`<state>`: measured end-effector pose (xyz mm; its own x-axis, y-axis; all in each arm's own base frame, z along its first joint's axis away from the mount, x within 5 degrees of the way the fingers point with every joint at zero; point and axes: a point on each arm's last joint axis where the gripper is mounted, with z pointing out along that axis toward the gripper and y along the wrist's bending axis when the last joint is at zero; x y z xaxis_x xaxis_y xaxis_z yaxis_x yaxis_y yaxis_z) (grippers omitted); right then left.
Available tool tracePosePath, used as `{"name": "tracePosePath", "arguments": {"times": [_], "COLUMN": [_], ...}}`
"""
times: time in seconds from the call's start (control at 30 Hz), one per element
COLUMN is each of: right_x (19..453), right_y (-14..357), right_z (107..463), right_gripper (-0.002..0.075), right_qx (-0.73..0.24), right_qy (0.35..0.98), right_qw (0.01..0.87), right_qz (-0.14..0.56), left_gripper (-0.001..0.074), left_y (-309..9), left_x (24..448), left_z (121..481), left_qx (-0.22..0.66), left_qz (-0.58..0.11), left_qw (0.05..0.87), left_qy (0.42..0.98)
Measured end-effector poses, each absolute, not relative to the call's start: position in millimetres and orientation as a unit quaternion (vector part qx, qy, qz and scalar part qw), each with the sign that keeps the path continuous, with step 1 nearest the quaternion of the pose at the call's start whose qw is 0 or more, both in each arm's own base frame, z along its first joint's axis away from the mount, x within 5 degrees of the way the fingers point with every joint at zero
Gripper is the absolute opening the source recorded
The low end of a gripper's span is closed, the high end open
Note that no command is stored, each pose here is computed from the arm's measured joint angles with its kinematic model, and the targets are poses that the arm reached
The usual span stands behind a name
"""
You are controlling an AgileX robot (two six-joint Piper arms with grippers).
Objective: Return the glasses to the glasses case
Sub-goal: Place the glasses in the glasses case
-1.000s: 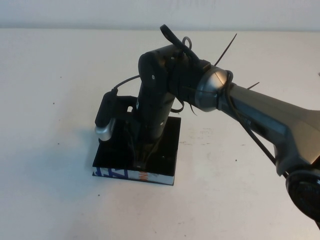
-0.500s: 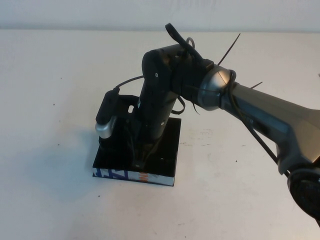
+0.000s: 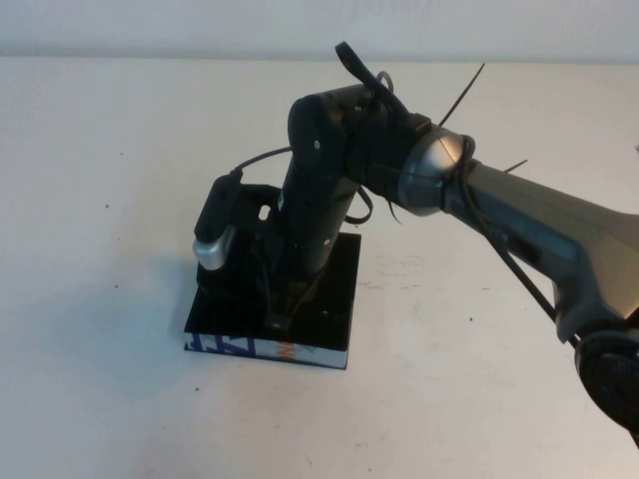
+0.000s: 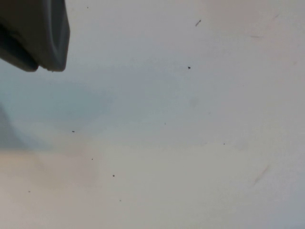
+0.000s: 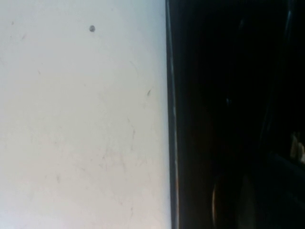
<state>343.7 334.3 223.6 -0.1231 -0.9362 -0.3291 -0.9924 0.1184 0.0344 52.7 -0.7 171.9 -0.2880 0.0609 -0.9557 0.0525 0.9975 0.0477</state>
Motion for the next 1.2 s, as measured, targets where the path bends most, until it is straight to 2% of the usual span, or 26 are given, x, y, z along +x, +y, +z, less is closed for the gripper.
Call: {"name": "tracePosePath", "arguments": {"times": [0.3, 0.53, 0.73, 0.93, 1.03, 1.13, 1.2], "right_x": [344, 345, 346, 349, 348, 346, 344], "right_y": [334, 333, 329, 330, 328, 324, 321], "right_z": [224, 223, 233, 259, 273, 288, 296], "right_gripper": [0.0078, 0.029, 0.0333, 0.0309, 0.0224, 0.0087, 0.003], "right_qx": [-0.652, -0.652, -0.658, -0.642, -0.612, -0.578, -0.563], "right_qy": [0.739, 0.74, 0.737, 0.744, 0.766, 0.789, 0.798], "right_qw": [0.114, 0.113, 0.124, 0.162, 0.175, 0.186, 0.192], "right_qz": [0.124, 0.118, 0.095, 0.089, 0.093, 0.094, 0.095], "left_gripper": [-0.0001, -0.0001, -0.0001, -0.0001, -0.0001, -0.0001, -0.0001], "left_y": [-1, -1, -1, -1, -1, -1, -1], "left_x": [53, 53, 53, 53, 53, 53, 53], "left_z": [172, 172, 172, 172, 172, 172, 172], "left_qx": [0.035, 0.035, 0.035, 0.035, 0.035, 0.035, 0.035], "left_qz": [0.003, 0.003, 0.003, 0.003, 0.003, 0.003, 0.003], "left_qw": [0.596, 0.596, 0.596, 0.596, 0.596, 0.596, 0.596], "left_qy": [0.802, 0.802, 0.802, 0.802, 0.802, 0.802, 0.802]}}
